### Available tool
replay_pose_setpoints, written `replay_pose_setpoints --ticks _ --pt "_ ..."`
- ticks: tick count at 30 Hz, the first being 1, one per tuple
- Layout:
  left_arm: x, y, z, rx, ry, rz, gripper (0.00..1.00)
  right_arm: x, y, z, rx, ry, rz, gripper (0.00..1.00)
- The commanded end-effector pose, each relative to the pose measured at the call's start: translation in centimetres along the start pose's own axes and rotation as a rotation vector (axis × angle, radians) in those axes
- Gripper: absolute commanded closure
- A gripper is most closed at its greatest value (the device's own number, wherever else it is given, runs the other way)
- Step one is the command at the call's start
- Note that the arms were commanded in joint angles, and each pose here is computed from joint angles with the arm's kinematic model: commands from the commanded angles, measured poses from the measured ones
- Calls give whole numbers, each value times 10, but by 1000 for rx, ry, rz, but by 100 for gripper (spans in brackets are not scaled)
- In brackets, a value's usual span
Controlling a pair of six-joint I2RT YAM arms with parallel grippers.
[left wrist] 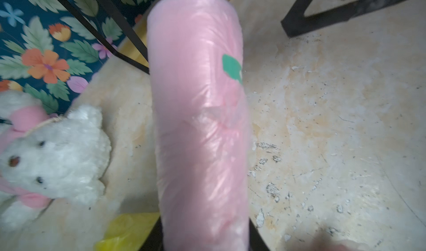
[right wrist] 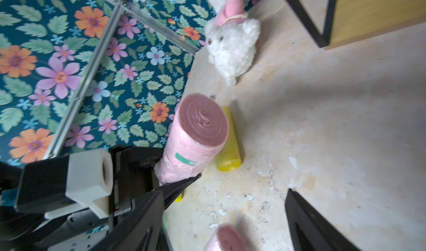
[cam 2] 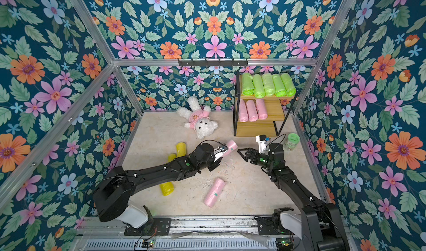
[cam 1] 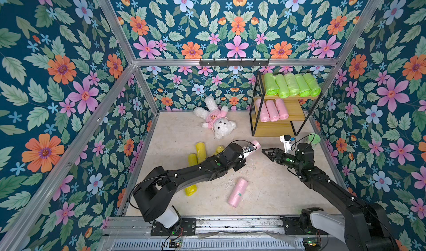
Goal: Sort the rolls of trash bags by color and place them on the shelf
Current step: Pick up the roll of trash bags from the center of the board.
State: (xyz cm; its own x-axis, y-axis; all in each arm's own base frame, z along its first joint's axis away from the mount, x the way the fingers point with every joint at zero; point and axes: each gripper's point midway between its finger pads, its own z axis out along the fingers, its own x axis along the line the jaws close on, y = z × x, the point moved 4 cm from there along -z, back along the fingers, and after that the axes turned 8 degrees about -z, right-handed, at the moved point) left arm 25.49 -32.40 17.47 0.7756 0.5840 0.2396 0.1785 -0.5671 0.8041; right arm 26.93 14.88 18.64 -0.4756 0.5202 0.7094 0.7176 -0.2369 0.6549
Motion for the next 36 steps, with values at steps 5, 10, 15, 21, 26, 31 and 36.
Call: replay_pose_setpoints --ticks 5,10,15,21,26,31,36 --pt "9 32 -28 -212 57 215 70 47 11 -2 4 270 -41 7" --pt "9 33 -37 -239 66 318 70 54 11 3 33 300 -53 6" --pt "4 30 -43 -280 54 433 70 61 7 13 70 326 -68 9" --pt "3 30 -44 -281 52 491 69 66 1 24 121 347 -90 28" --pt "3 28 -43 -273 57 515 69 64 -1 27 133 345 -90 50" --pt "4 25 -42 -259 69 514 62 62 2 27 118 314 -88 63" --pt "10 36 -49 -323 103 396 37 54 13 21 58 245 -77 65"
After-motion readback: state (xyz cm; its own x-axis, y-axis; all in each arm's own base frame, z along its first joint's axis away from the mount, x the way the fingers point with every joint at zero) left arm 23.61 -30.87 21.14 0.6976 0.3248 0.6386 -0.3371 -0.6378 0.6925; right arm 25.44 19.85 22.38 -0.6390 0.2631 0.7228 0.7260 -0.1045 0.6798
